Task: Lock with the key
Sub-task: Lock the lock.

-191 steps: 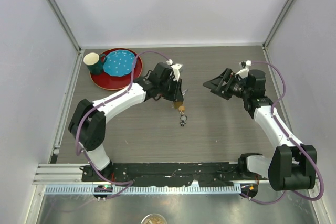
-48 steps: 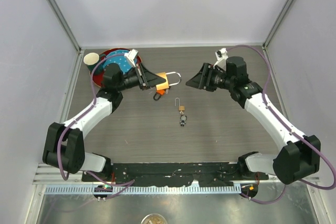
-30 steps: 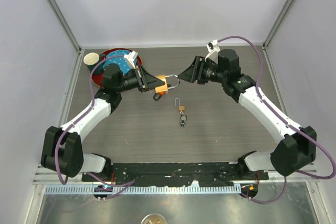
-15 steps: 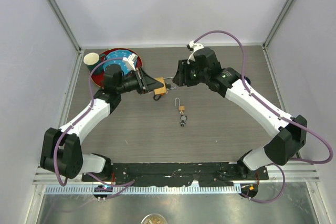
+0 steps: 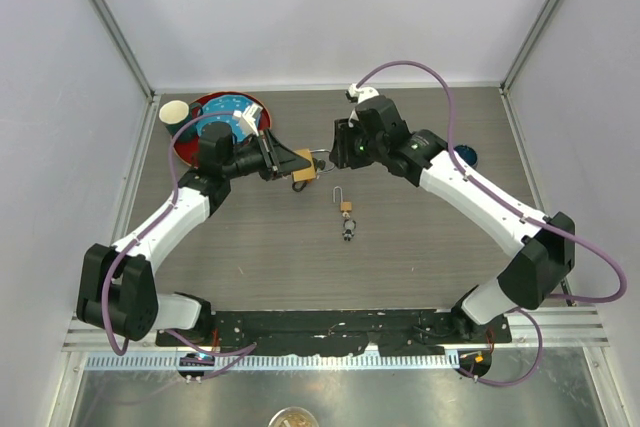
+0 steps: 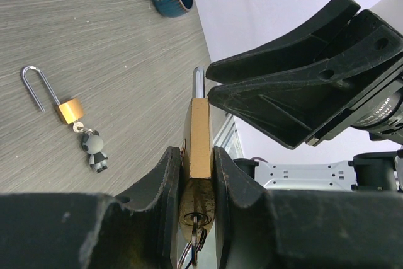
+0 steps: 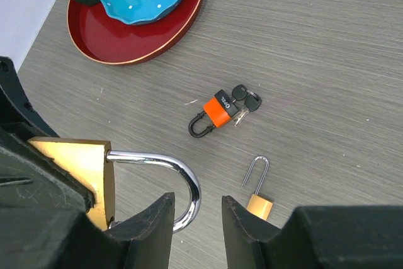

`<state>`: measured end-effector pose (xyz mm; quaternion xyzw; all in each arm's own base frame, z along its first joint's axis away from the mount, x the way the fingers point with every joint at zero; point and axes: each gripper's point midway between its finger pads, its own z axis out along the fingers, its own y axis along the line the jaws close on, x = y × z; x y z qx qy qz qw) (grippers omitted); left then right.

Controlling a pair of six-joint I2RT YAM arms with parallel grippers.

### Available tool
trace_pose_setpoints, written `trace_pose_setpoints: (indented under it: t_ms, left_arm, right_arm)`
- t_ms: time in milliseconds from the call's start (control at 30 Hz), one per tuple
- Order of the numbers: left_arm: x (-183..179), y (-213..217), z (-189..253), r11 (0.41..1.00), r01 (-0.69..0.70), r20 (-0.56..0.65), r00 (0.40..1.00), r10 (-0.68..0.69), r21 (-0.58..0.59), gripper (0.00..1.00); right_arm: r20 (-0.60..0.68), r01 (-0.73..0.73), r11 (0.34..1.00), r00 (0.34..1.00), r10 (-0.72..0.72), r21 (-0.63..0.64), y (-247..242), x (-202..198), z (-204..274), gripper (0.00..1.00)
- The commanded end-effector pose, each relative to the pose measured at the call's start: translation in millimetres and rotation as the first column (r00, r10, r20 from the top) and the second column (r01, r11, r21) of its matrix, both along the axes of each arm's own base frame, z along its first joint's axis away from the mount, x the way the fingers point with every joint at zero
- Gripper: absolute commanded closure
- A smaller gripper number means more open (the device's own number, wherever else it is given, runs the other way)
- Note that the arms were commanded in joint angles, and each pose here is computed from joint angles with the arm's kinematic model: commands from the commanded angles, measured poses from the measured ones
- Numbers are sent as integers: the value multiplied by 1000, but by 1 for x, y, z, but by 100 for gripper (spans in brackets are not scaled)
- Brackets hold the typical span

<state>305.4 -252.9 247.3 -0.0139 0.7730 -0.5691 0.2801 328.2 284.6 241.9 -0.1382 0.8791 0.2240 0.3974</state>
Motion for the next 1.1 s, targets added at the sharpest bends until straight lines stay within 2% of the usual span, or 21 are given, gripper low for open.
trace_pose_setpoints:
  t_ms: [0, 367, 633, 700, 733, 800, 1067]
  left_arm:
    - [-2, -3, 65, 997, 37, 196, 980, -23, -70, 100]
    - [-4, -4, 65, 996, 47, 200, 979, -31, -80, 100]
    - [-5, -5, 64, 995, 58, 198, 979, -41, -82, 100]
    - [-5, -4, 65, 995, 58, 202, 978, -41, -81, 100]
    - [-7, -4, 65, 995, 63, 204, 978, -46, -79, 100]
    - [-7, -4, 64, 995, 67, 211, 976, -51, -69, 100]
    - [-19, -3, 56, 990, 137, 228, 964, -137, 15, 100]
  right_arm:
    - [66, 21, 999, 998, -22, 27, 6, 13, 15, 59]
    - [41, -4, 999, 999, 3, 38, 17, 17, 3, 63]
    - [54, -5, 999, 999, 2, 49, 18, 18, 4, 77]
    - [45, -37, 997, 998, 33, 75, 24, 15, 4, 84]
    - [42, -40, 996, 998, 37, 81, 25, 14, 4, 92]
    - [39, -54, 994, 998, 50, 97, 29, 12, 5, 99]
    - [32, -81, 989, 996, 78, 120, 30, 7, 9, 98]
